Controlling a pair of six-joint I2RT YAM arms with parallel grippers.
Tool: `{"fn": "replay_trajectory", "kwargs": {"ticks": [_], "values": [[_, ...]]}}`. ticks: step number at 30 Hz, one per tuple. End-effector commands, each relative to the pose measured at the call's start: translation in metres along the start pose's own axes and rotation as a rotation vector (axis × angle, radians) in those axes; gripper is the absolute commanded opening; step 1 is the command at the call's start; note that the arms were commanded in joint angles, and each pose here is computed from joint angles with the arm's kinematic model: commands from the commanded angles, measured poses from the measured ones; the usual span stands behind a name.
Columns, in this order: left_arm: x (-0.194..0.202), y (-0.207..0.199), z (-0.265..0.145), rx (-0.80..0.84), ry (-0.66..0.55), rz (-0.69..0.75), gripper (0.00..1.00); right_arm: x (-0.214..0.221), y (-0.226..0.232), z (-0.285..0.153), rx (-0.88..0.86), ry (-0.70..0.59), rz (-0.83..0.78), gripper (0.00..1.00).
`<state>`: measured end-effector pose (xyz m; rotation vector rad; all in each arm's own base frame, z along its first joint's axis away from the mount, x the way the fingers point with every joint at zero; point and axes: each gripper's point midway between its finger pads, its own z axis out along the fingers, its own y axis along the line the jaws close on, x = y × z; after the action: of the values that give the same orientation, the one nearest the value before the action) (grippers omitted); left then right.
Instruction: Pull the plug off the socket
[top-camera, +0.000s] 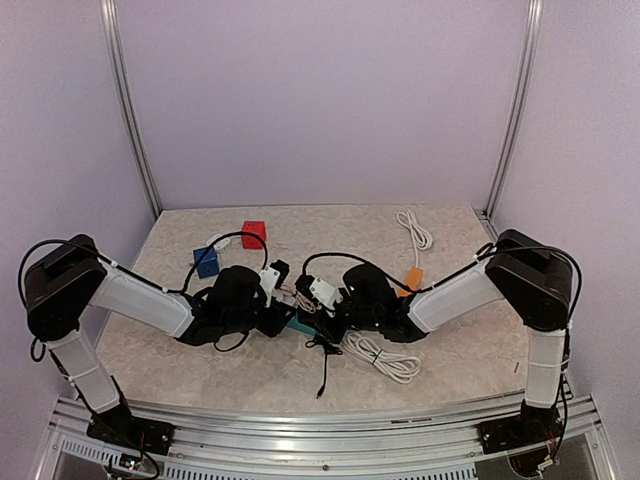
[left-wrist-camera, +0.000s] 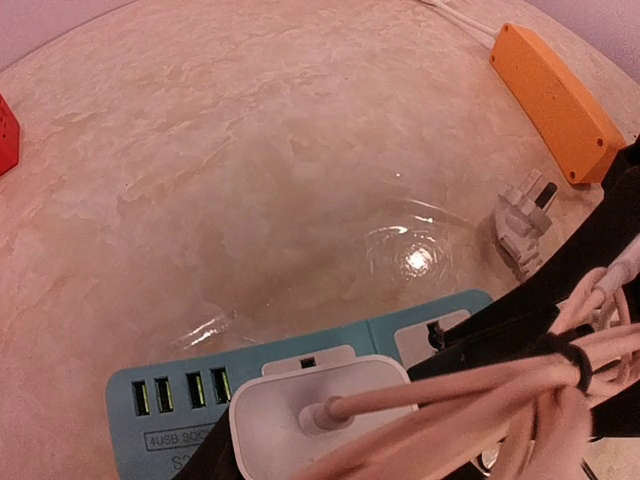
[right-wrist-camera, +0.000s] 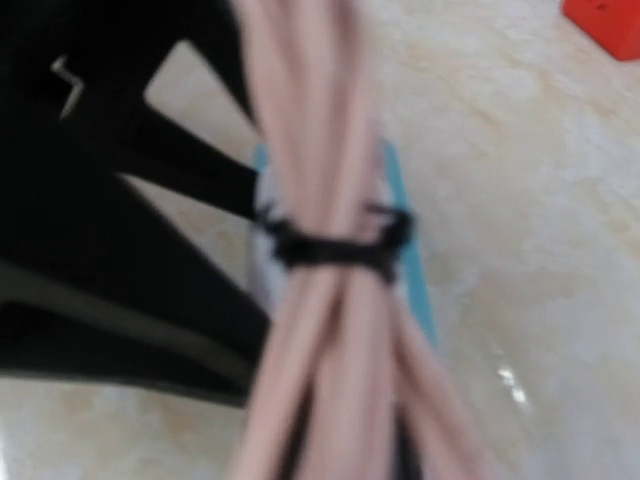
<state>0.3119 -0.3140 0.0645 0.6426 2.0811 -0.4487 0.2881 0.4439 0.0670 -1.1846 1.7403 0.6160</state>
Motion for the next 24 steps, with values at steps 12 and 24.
{"fn": "replay_trajectory", "kwargs": {"ticks": [12, 24], "values": [[-0.047, -0.034, -0.025, 0.051, -0.081, 0.098, 0.18, 0.034, 0.006, 0.015, -0.021, 0.091, -0.006, 0.13], [-0.076, -0.019, -0.040, 0.063, -0.165, 0.006, 0.17, 0.043, 0.008, 0.012, -0.022, 0.108, 0.009, 0.10]]}}
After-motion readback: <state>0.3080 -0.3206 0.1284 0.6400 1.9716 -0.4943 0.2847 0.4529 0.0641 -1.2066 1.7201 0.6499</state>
